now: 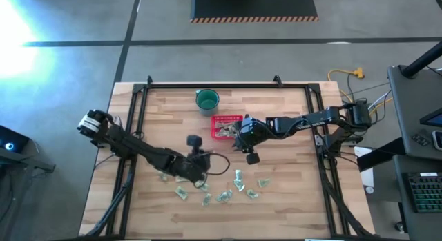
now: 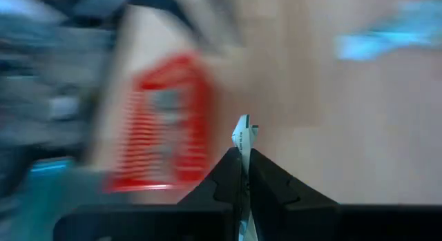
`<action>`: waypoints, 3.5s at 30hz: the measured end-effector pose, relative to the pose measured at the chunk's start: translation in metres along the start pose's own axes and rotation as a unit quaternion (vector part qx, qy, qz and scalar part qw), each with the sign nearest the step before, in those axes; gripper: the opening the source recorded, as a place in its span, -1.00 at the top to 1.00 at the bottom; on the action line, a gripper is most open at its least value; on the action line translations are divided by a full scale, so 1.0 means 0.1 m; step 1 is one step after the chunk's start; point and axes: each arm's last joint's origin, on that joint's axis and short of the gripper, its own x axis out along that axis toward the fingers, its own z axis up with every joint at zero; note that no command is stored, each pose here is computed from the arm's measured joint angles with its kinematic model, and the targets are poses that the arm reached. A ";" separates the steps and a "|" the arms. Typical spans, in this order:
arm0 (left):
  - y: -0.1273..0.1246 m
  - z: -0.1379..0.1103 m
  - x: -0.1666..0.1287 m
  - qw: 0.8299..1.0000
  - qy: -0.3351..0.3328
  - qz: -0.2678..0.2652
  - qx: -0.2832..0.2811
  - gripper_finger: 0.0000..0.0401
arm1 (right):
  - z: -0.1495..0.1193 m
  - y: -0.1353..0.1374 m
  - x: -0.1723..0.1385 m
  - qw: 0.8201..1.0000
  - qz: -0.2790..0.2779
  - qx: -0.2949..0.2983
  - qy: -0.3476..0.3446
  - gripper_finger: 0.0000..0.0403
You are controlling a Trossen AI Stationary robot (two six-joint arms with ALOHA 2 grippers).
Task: Pick and place items into bin
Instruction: Put the light green stevia packet into the red bin
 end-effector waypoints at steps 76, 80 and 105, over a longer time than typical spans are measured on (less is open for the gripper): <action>0.74 -0.16 0.42 0.987 0.031 -0.132 -0.087 0.16 | -0.22 1.14 -0.13 0.950 0.106 0.153 0.252 0.69; 0.74 -0.17 0.42 0.988 0.034 -0.127 -0.085 0.16 | -0.21 1.26 -0.15 0.954 0.096 0.134 0.250 0.69; 0.75 -0.16 0.41 0.988 0.036 -0.124 -0.090 0.16 | -0.40 1.37 -0.06 0.957 0.071 0.152 0.237 0.14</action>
